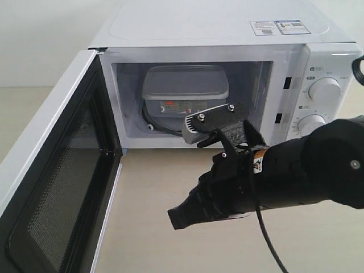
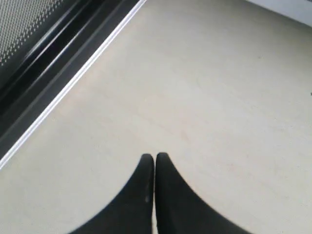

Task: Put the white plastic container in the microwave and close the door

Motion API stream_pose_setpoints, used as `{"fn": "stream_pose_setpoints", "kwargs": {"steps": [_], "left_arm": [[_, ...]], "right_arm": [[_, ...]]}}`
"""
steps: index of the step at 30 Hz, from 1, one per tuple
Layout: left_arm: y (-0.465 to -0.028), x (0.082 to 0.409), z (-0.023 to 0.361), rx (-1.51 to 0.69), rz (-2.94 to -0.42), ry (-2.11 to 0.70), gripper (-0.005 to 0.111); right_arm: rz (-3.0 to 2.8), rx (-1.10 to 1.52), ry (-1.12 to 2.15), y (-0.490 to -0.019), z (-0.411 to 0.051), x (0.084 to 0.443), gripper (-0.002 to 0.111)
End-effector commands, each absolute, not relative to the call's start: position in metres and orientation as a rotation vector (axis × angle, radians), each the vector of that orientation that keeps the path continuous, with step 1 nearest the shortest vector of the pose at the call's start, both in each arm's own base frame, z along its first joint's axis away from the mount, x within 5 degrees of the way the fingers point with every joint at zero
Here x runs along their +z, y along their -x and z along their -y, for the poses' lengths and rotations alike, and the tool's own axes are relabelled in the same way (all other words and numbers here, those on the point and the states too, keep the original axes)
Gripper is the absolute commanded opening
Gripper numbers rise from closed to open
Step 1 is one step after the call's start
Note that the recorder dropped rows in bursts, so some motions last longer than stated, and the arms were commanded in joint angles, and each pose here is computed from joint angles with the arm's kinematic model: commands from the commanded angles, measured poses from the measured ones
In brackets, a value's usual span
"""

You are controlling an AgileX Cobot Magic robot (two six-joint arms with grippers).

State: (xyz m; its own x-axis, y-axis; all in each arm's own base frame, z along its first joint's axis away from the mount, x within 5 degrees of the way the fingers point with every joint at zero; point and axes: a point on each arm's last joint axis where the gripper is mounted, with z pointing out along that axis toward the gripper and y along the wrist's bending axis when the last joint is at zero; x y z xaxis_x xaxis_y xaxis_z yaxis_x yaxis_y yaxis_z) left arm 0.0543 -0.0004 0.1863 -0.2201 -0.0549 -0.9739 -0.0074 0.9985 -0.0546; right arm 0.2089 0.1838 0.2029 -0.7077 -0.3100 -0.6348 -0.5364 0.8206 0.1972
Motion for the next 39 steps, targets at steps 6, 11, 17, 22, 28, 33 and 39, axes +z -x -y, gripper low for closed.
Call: {"fn": "stream_pose_setpoints", "kwargs": {"steps": [6,11,17,22,28,33,39], "left_arm": [[-0.054,0.185,0.0,-0.043,-1.79,0.054,0.004],[-0.054,0.185,0.0,-0.043,-1.79,0.054,0.004],[-0.054,0.185,0.0,-0.043,-1.79,0.054,0.004],[-0.054,0.185,0.0,-0.043,-1.79,0.054,0.004],[-0.054,0.185,0.0,-0.043,-1.79,0.054,0.004],[-0.054,0.185,0.0,-0.043,-1.79,0.054,0.004],[-0.054,0.185,0.0,-0.043,-1.79,0.054,0.004]], "right_arm": [[-2.019,0.542,0.55,-0.184,-0.153,0.268,0.0],[-1.934,0.52,0.378,-0.159,-0.105,0.272,0.0],[-1.879,0.475,0.078,-0.126,-0.052,0.247,0.0],[-1.733,0.418,-0.055,-0.096,-0.025,0.233,0.0],[-1.588,0.348,-0.151,-0.072,-0.009,0.215,0.0],[-1.471,0.335,-0.25,-0.061,-0.002,0.215,0.0],[-1.416,0.328,-0.267,-0.056,0.0,0.218,0.0]]}}
